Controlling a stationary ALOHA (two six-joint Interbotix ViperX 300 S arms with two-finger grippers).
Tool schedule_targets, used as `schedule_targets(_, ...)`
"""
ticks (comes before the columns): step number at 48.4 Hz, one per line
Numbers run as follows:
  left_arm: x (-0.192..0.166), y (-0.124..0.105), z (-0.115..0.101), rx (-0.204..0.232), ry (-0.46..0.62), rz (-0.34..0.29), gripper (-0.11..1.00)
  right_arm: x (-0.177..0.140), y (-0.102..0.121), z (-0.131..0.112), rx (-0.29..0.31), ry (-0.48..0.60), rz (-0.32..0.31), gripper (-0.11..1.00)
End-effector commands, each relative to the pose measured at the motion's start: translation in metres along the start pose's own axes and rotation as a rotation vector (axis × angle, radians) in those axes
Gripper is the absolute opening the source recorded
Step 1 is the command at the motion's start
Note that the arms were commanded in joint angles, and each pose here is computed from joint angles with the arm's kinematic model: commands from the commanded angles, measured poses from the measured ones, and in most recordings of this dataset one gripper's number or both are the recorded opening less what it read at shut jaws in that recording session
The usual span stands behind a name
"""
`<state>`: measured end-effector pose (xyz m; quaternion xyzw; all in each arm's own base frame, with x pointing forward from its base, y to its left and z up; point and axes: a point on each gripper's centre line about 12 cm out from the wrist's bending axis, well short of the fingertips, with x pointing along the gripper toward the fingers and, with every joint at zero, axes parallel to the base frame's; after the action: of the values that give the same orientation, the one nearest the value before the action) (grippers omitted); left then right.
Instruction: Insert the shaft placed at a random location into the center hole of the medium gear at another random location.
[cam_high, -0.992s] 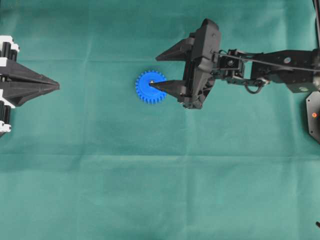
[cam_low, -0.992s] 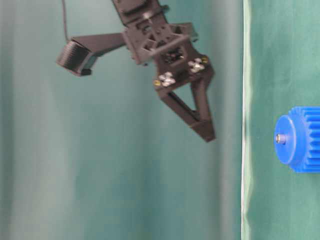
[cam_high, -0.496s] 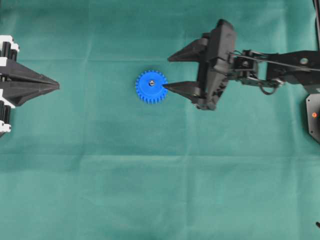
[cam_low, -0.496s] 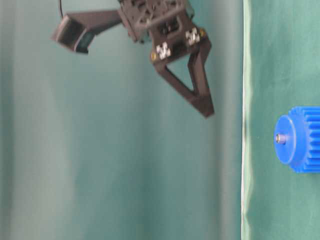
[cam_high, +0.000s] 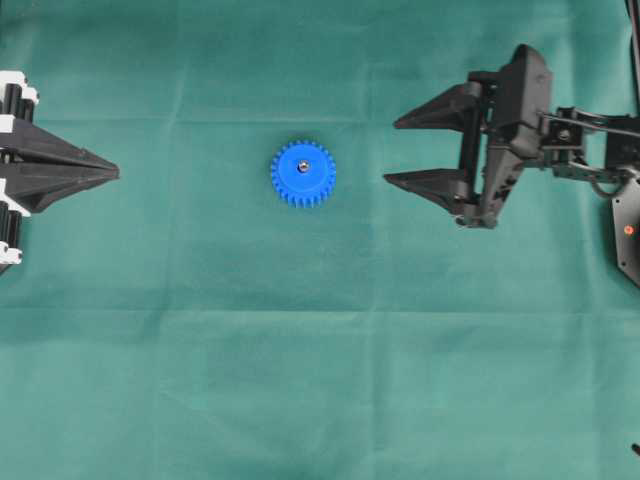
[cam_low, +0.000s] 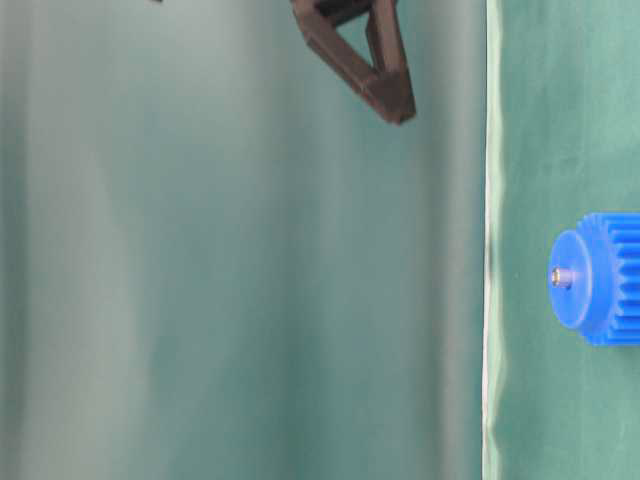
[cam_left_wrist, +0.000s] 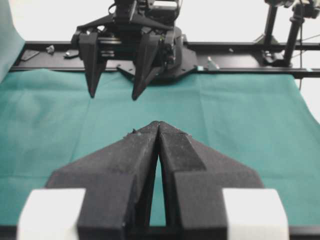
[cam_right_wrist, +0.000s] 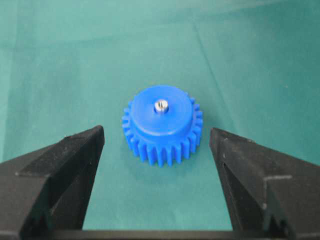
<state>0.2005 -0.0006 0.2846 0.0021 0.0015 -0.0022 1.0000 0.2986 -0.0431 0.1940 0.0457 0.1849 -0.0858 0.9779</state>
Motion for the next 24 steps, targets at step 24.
schedule_targets(24, 0.0022, 0.0, 0.0075, 0.002, -0.018, 0.0, 0.0, -0.0092, 0.0006, 0.0069, 0.011, -0.027, 0.003, 0.87)
